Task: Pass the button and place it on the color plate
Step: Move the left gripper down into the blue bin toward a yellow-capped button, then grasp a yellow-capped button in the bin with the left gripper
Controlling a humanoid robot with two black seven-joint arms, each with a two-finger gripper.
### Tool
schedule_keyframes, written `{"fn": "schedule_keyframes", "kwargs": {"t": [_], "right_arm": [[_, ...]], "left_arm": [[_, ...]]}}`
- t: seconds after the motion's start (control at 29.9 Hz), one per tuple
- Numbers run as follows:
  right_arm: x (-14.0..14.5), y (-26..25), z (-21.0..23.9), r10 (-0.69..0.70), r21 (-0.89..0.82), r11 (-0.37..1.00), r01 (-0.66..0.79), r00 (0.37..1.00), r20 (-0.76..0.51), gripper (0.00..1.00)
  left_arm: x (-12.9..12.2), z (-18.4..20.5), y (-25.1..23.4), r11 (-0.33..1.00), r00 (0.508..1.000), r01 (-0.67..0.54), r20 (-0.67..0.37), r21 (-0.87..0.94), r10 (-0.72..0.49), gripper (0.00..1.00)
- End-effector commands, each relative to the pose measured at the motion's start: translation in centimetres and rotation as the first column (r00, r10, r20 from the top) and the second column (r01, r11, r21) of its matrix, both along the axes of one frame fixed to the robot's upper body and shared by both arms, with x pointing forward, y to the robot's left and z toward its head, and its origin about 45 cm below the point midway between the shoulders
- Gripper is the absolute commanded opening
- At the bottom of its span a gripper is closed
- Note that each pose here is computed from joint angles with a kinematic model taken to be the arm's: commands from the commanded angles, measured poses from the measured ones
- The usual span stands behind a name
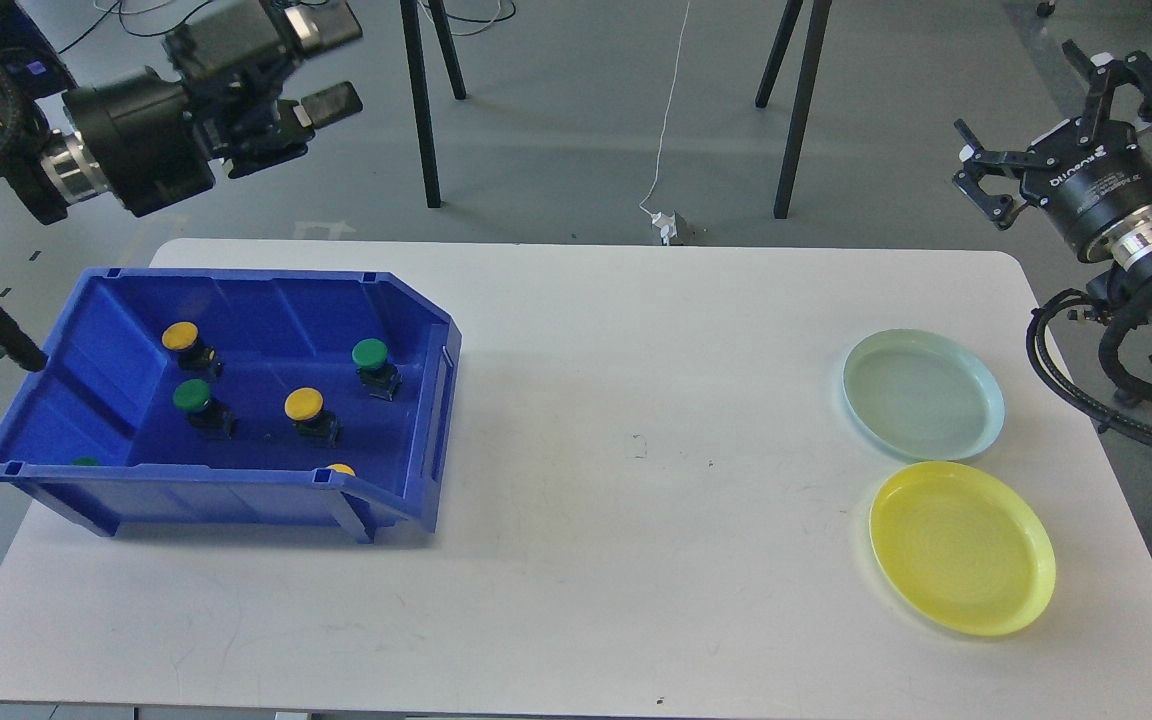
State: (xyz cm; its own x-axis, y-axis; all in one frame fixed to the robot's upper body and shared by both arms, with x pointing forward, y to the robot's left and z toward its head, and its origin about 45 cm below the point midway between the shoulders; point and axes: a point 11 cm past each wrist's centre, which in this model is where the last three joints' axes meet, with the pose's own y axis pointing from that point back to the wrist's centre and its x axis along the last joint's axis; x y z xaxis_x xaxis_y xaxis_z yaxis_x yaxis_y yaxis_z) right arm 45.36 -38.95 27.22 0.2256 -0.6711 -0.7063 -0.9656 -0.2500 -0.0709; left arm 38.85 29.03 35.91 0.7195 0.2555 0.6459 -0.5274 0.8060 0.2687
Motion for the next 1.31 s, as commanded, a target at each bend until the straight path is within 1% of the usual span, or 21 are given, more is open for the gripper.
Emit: {"fn": "schedule_keyframes", "kwargs": {"t": [0.0, 0.07, 0.1, 0.17, 0.23, 0.27, 0.33, 0.47, 0.64, 0.84, 1.0, 1.14, 1.27], "right_arm": [[-0.6, -0.5, -1.2, -0.014, 0.005, 1.0, 0.014, 1.0, -0.022, 0.99], [-1.0, -0.7, -1.9, -0.018, 0.005, 1.0, 0.018, 0.999, -0.037, 0.99], [-1.1, -0.9, -2.1, -0.023, 0.004, 1.0, 0.023, 0.999, -0.04, 0.99], [-1.3, -0.9, -2.5, -0.026, 0.005, 1.0, 0.027, 0.999, -0.047, 0.99], [-1.4, -1.0, -2.7, -0.028, 0.004, 1.0, 0.028, 0.998, -0.052, 0.99], [-1.4, -1.1, -2.7, -0.03, 0.004, 1.0, 0.03, 0.998, -0.053, 0.99], [-1.4, -1.3, -2.8, -0.037, 0.001, 0.999, 0.037, 0.998, -0.056, 0.99], [-1.5, -1.6, -3.0, -0.044, 0.0, 0.999, 0.044, 0.997, -0.06, 0.99], [-1.8, -1.9, -3.4, -0.05, -0.004, 0.999, 0.05, 0.996, -0.071, 0.99], [-2.0, -1.9, -3.8, -0.05, -0.003, 0.999, 0.05, 0.996, -0.078, 0.99], [-2.1, -1.9, -3.9, -0.051, -0.003, 0.999, 0.051, 0.995, -0.081, 0.99], [-2.1, -2.0, -4.0, -0.051, -0.003, 0.999, 0.051, 0.995, -0.082, 0.99], [-2.1, -2.0, -3.9, -0.054, 0.0, 0.999, 0.054, 0.995, -0.08, 0.99]], "left_arm": [[-1.9, -3.3, 1.9, 0.897, 0.993, 0.109, -0.016, 0.428, -0.113, 1.0], [-2.3, -6.2, 3.9, 0.809, 0.989, 0.145, -0.076, 0.57, -0.124, 1.0], [-2.1, -7.3, 5.1, 0.777, 0.99, 0.142, -0.098, 0.613, -0.103, 1.0], [-0.8, -9.5, 7.3, 0.724, 0.991, 0.119, -0.128, 0.679, -0.043, 1.0], [0.0, -12.0, 7.6, 0.698, 0.987, 0.127, -0.161, 0.705, -0.018, 1.0], [-0.2, -13.7, 7.7, 0.692, 0.982, 0.141, -0.189, 0.708, -0.008, 1.0], [-0.7, -15.6, 7.8, 0.691, 0.975, 0.155, -0.22, 0.706, 0.005, 1.0], [-0.8, -16.3, 8.1, 0.688, 0.973, 0.153, -0.229, 0.709, 0.019, 1.0], [-0.7, -17.2, 6.9, 0.69, 0.97, 0.177, -0.243, 0.702, -0.001, 1.0], [-1.2, -19.4, 7.3, 0.679, 0.96, 0.188, -0.277, 0.71, 0.024, 0.99], [-0.8, -19.5, 8.2, 0.668, 0.961, 0.166, -0.271, 0.725, 0.055, 0.98], [-0.6, -20.0, 7.5, 0.672, 0.965, 0.167, -0.259, 0.721, 0.038, 0.98], [-0.3, -20.4, 7.7, 0.668, 0.966, 0.152, -0.252, 0.729, 0.055, 0.98]]}}
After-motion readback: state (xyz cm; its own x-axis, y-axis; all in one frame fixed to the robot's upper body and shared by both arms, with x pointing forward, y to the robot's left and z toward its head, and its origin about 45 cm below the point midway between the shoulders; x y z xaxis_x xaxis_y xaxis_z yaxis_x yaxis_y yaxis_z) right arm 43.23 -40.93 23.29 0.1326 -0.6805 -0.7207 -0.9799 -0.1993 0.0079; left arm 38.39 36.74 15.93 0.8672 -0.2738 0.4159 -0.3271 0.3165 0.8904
